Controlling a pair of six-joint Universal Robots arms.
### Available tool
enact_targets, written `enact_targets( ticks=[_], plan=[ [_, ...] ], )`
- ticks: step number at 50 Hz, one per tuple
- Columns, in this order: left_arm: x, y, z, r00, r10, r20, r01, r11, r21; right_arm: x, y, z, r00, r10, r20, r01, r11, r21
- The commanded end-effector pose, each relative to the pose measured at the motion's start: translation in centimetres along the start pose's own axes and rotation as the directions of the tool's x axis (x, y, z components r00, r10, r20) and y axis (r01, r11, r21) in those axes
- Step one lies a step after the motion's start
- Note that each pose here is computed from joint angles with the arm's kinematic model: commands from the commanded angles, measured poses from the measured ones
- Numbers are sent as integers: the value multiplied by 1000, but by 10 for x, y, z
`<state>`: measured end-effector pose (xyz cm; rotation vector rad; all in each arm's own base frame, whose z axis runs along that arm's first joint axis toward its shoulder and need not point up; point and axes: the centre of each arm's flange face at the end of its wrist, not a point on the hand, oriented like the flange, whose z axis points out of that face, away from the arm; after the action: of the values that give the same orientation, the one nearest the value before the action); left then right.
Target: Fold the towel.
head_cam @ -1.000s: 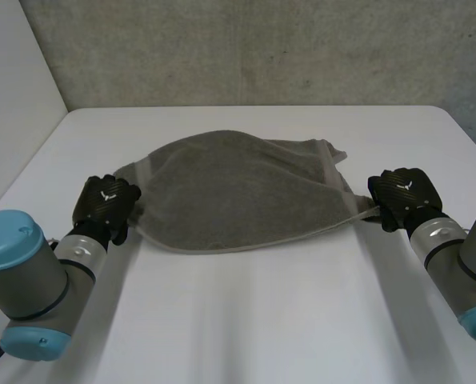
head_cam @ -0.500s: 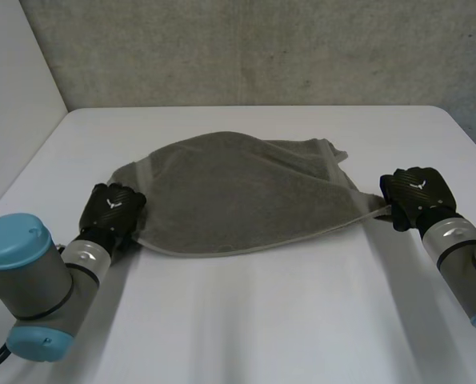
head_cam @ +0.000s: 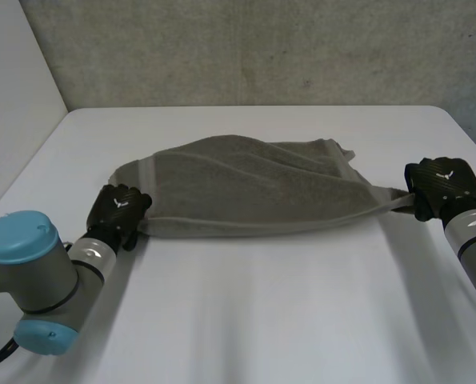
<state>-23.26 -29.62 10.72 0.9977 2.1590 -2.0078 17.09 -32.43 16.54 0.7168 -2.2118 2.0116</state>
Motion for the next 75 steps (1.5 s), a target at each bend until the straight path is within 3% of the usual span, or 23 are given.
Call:
enact_targets(
  ticks=[1, 11, 14, 21, 31, 37, 43, 45, 46, 47, 49, 50, 51, 52, 53, 54, 56, 58, 62, 63, 67, 70, 75],
  plan=[
    [-15, -27, -6, 999, 19, 51, -22, 998, 62, 14, -35, -6, 999, -8, -37, 11, 996, 90],
    [-72, -140, -52, 977, 14, 212, -84, 941, 329, 44, -151, -50, 998, -54, -30, 60, 969, 241],
    [-95, -196, -83, 964, 6, 267, -126, 893, 432, 55, -191, -73, 995, -91, -27, 95, 952, 290],
    [-109, -234, -102, 970, 17, 244, -122, 898, 423, 68, -236, -96, 963, -261, -68, 270, 918, 290],
    [-91, -192, -47, 997, 41, 61, -54, 975, 218, 31, -184, -41, 928, -364, 76, 355, 928, 114],
    [-76, -146, 10, 999, 44, -8, -43, 995, 90, 2, -133, 7, 880, -452, 147, 457, 890, 0],
    [-85, -155, 48, 993, 116, 35, -119, 984, 130, -18, -129, 45, 869, -484, 99, 478, 875, 77],
    [-94, -172, 51, 991, 113, 72, -124, 976, 178, -11, -156, 61, 877, -477, -58, 479, 859, 178],
    [-102, -192, 51, 988, 102, 113, -127, 962, 243, -11, -156, 61, 877, -477, -59, 479, 859, 178],
    [-102, -192, 51, 988, 102, 113, -127, 961, 244, -4, -175, 67, 879, -449, -160, 476, 841, 256],
    [-123, -244, 44, 975, 25, 220, -120, 894, 431, 1, -193, 70, 879, -404, -253, 472, 812, 343],
    [-123, -244, 44, 975, 24, 221, -120, 894, 432, 7, -217, 65, 876, -337, -344, 468, 766, 440],
    [-132, -268, 34, 967, -45, 250, -97, 846, 524, 7, -217, 65, 876, -337, -345, 468, 766, 441],
    [-142, -287, 24, 957, -112, 266, -75, 794, 603, 14, -243, 51, 872, -265, -412, 466, 708, 531],
    [-142, -287, 23, 957, -113, 266, -74, 794, 604, 21, -267, 32, 864, -188, -468, 469, 640, 608],
    [-152, -300, 14, 946, -174, 272, -54, 746, 663, 22, -267, 31, 864, -187, -468, 469, 640, 609],
    [-156, -305, 10, 942, -217, 257, -28, 712, 702, 32, -284, 10, 849, -128, -512, 482, 581, 655],
    [-155, -304, 9, 942, -241, 232, 2, 698, 716, 32, -277, 13, 852, -143, -504, 480, 600, 640],
    [-136, -265, 22, 953, -238, 188, 67, 768, 637, 21, -251, 26, 875, -214, -434, 456, 668, 588],
    [-136, -264, 22, 953, -238, 188, 67, 768, 636, 12, -233, 33, 889, -259, -379, 441, 708, 552],
    [-118, -204, 38, 962, -213, 171, 105, 866, 489, -15, -178, 44, 913, -364, -182, 407, 798, 445],
    [-103, -158, 47, 972, -192, 138, 127, 917, 378, -23, -161, 45, 916, -383, -122, 397, 821, 411],
    [-73, -102, 46, 988, -144, 59, 125, 959, 256, -54, -88, 42, 912, -405, 73, 373, 888, 269]
  ],
)
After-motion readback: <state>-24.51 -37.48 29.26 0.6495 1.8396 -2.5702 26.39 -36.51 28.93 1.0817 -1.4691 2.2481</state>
